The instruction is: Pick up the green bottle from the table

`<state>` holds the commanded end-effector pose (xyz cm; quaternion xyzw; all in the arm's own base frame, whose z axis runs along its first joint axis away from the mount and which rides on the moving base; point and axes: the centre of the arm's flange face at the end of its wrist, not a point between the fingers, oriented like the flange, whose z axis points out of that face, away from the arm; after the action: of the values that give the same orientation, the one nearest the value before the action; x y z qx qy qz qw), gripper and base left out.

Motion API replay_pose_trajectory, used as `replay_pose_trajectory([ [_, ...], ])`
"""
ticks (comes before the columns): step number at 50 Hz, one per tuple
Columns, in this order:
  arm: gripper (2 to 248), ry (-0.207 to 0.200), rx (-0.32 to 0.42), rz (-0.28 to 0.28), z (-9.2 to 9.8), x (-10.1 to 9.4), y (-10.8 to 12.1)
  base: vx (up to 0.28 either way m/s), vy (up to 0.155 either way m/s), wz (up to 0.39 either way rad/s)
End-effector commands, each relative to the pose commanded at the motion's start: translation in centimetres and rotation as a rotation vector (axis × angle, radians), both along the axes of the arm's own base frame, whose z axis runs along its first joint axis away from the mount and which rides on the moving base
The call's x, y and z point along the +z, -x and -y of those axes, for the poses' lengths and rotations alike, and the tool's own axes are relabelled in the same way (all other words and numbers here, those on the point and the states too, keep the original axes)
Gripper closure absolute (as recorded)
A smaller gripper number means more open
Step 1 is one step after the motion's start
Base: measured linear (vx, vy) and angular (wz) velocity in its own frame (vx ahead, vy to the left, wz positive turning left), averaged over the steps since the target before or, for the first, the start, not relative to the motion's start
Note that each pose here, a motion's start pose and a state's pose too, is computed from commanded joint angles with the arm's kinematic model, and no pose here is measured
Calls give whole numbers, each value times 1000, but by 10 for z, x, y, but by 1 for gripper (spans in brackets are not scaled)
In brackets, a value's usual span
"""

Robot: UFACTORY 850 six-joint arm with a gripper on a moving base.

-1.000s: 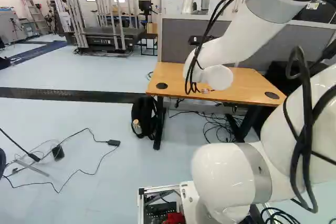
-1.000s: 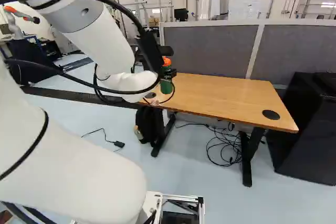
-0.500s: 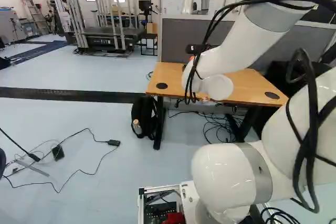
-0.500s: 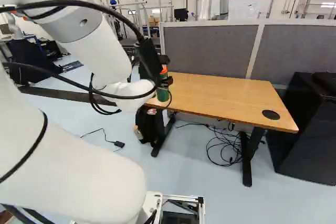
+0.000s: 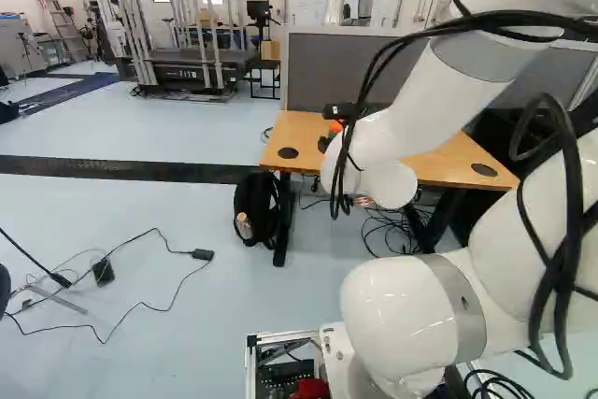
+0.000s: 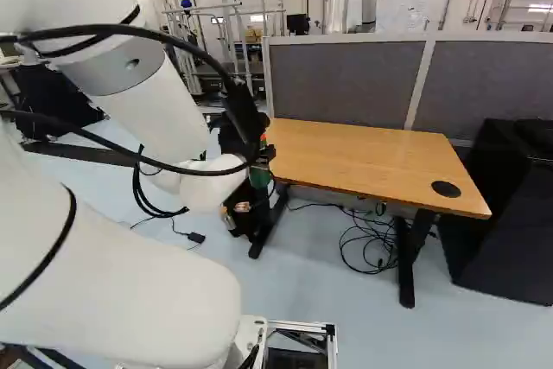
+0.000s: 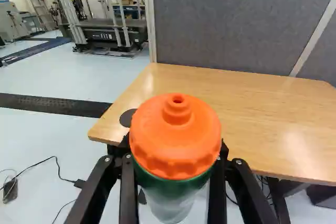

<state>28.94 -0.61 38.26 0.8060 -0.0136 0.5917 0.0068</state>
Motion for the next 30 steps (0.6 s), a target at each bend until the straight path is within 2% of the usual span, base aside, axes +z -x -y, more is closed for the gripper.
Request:
replay_pose_trajectory([
  [15,236,3,22,-20,-5,-13,14,0,0,0],
  [30,236,5,30,-27,-6,-17,19,0,0,0],
])
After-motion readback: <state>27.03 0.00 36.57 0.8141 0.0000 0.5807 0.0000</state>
